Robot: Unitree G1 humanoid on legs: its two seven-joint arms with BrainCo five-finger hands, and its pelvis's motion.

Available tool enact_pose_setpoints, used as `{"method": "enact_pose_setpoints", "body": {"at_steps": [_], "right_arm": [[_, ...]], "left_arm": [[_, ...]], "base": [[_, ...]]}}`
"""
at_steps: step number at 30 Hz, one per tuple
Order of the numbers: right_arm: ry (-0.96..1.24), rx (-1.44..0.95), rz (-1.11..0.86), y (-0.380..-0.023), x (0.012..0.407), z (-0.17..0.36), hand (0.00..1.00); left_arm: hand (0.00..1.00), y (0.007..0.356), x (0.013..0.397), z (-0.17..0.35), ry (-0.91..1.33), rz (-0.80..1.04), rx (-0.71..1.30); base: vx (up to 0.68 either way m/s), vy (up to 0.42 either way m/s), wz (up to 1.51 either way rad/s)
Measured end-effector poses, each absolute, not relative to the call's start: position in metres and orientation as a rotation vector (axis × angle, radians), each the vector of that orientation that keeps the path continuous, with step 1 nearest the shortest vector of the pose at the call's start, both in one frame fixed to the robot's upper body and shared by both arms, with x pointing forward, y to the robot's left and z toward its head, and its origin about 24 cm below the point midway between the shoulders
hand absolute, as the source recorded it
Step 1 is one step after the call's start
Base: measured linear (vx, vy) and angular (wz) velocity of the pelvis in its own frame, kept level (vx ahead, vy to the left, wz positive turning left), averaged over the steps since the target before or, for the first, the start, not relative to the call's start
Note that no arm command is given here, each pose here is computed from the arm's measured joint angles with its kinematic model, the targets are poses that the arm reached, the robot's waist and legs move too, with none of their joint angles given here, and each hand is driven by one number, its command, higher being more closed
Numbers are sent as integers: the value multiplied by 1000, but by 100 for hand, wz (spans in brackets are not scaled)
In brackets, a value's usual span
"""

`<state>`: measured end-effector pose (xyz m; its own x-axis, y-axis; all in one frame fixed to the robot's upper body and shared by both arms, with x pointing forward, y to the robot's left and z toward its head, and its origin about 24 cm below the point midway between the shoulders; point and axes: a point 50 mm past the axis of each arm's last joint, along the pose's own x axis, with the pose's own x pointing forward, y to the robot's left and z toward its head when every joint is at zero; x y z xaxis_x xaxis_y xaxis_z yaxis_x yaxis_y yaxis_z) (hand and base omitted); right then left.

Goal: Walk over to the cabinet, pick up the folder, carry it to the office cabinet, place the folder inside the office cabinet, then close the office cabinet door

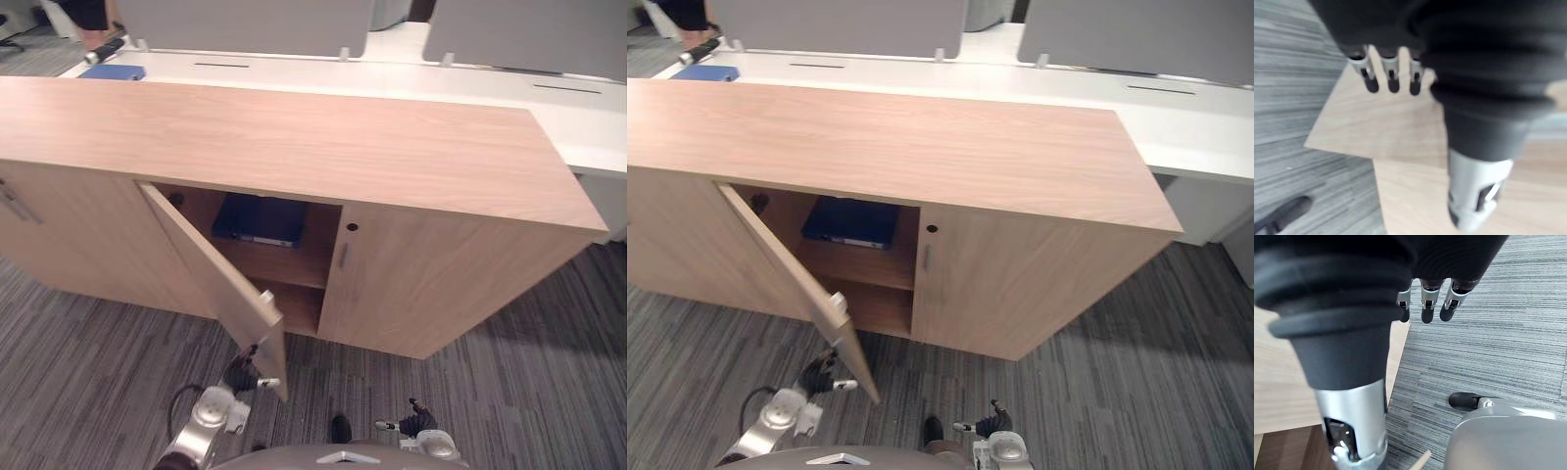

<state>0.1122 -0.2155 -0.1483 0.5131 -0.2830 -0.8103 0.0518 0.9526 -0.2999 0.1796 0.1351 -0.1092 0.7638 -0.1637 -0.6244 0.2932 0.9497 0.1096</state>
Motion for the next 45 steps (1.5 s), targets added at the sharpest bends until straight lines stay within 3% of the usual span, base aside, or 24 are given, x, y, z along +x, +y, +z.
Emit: {"method": "enact_pose_setpoints", "body": {"at_steps": [5,12,29,45], "right_arm": [[1051,-251,-208,-216,103,-151,0],[1070,-250,-210,-216,99,-153,0],[1136,-225,-207,-212,86,-160,0],[1145,-194,-228,-212,91,-161,0]], "left_arm": [[0,129,198,-97,580,-269,208],[0,136,192,-104,623,-255,219],[0,202,105,-154,1033,64,193],[0,219,79,-161,1136,195,162]], "base": [[35,-1,-17],[25,-12,4],[-74,-21,14],[-13,-4,1]]}}
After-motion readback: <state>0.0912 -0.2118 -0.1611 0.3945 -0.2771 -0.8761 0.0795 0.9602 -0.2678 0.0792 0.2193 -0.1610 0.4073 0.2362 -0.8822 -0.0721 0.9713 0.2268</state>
